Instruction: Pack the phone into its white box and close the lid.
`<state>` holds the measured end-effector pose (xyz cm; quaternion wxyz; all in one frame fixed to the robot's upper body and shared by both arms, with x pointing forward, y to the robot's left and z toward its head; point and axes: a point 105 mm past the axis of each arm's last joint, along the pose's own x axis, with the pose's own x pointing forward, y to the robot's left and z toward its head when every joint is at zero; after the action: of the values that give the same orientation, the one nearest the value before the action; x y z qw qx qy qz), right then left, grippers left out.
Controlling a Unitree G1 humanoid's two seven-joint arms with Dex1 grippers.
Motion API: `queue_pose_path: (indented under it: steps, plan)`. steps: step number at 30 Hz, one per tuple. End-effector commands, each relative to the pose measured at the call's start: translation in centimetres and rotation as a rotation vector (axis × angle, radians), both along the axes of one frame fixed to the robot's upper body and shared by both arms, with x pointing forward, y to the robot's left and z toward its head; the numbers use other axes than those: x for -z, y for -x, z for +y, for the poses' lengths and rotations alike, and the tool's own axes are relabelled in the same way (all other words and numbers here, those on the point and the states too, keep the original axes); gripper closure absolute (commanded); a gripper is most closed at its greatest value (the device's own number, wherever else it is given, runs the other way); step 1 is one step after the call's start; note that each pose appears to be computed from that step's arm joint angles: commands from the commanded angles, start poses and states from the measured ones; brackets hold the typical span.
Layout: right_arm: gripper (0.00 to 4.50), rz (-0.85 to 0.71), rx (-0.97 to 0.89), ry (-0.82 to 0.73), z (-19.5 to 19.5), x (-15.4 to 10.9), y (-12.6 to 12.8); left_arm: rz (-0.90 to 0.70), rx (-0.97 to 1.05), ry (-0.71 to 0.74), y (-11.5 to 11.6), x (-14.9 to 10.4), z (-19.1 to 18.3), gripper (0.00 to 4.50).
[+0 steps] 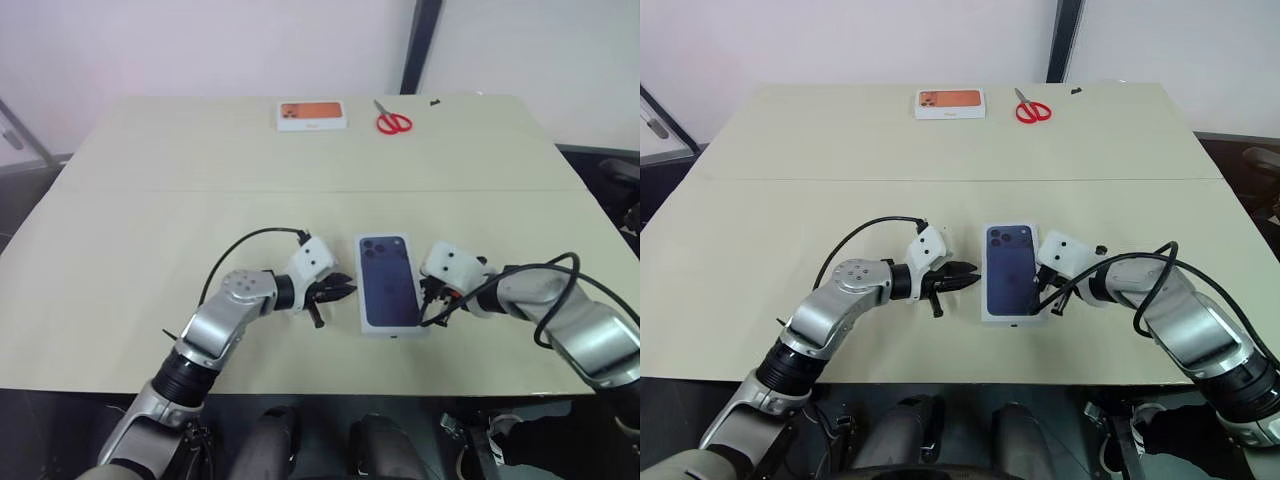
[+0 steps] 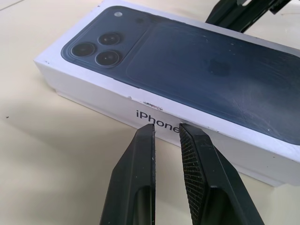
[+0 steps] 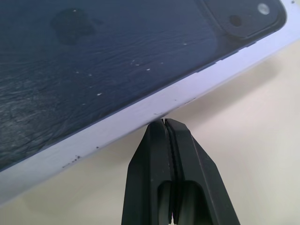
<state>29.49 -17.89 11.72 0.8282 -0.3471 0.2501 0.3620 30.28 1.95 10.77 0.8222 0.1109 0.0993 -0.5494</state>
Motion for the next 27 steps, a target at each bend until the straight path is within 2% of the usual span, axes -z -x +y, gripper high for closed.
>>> queue_pose_path:
  steps: [1,9,13,18,21,23,27]
  plan:
    - [4.47,-0.047,-0.021,-0.019,0.4,-1.3,-0.1,-0.060,0.046,0.039,0.4,-1.8,-1.0,3.62]
    - [4.47,-0.051,-0.023,0.010,-0.4,-1.7,0.1,-0.058,0.050,0.036,0.5,-1.6,-1.1,3.62]
    - [4.47,-0.049,-0.051,0.011,-2.2,-3.4,0.9,-0.058,0.042,0.034,0.4,-1.6,-0.9,3.62]
    - [4.47,-0.030,-0.093,-0.078,-2.8,-5.2,2.1,-0.056,0.040,0.033,0.4,-1.5,-0.8,3.62]
    - [4.47,-0.002,-0.135,-0.153,-1.7,-5.8,3.1,-0.052,0.027,0.037,0.1,-1.5,-0.4,3.62]
    - [4.47,0.018,-0.172,-0.173,-0.6,-5.3,3.8,-0.042,-0.005,0.067,-0.6,-2.1,0.1,3.62]
    - [4.47,0.051,-0.202,-0.206,1.4,-3.9,4.7,-0.019,-0.048,0.204,-1.9,-4.9,0.3,3.62]
